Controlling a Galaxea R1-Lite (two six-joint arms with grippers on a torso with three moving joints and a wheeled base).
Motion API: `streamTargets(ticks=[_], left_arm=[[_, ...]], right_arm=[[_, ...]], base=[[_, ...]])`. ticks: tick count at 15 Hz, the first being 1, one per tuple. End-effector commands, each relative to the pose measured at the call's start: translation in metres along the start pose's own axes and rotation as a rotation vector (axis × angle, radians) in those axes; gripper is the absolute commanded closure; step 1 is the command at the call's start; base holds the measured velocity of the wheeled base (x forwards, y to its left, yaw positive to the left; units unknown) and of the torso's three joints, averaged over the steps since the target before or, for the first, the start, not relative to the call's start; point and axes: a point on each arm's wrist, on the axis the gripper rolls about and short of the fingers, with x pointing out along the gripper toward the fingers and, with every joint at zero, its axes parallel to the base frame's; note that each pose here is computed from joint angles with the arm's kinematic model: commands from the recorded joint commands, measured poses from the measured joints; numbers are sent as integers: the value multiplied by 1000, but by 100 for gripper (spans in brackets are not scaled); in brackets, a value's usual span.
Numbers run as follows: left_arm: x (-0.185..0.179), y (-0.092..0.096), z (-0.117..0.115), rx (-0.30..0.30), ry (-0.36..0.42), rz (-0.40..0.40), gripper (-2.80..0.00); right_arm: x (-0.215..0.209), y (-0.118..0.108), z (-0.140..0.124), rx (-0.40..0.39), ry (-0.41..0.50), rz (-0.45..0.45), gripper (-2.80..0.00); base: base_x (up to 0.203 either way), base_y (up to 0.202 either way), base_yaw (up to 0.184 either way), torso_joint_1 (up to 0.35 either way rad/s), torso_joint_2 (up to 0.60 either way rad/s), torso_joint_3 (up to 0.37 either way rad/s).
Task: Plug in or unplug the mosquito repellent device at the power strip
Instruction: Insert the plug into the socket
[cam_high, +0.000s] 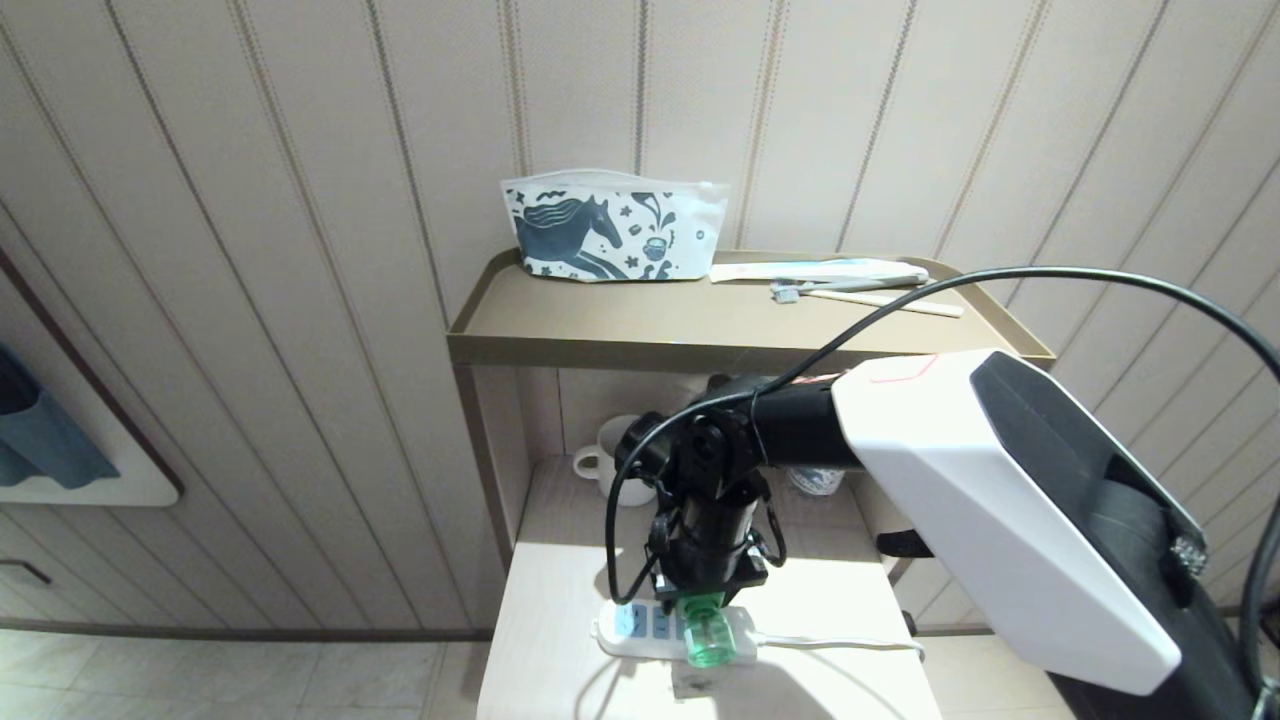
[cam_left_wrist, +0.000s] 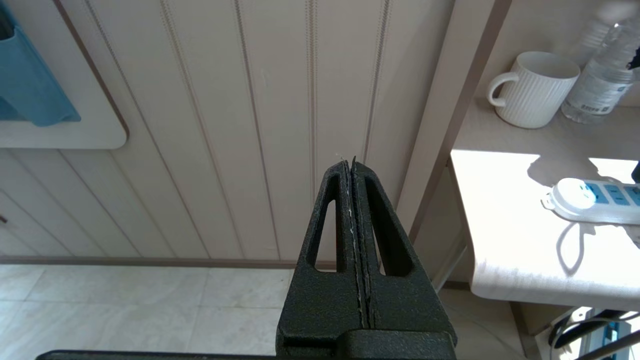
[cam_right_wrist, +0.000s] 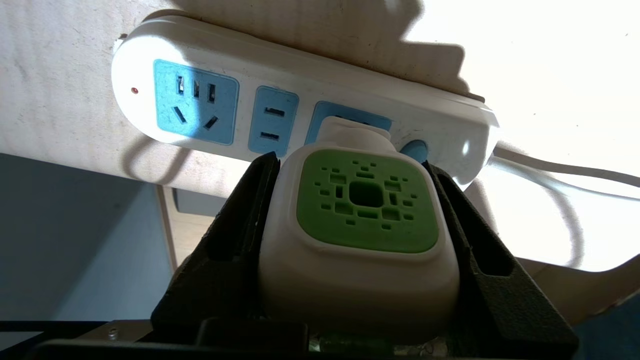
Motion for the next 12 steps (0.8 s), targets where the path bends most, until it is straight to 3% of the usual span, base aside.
streamTargets(ticks=[1,12], left_arm=[[0,0,0,0,1,0,0],[0,0,0,0,1,0,0]], right_arm=[[9,-1,0,7,21,-20,0],[20,-6,2,26,24,-26,0]], base=[[0,0,0,0,0,0],[0,0,0,0,0,0]])
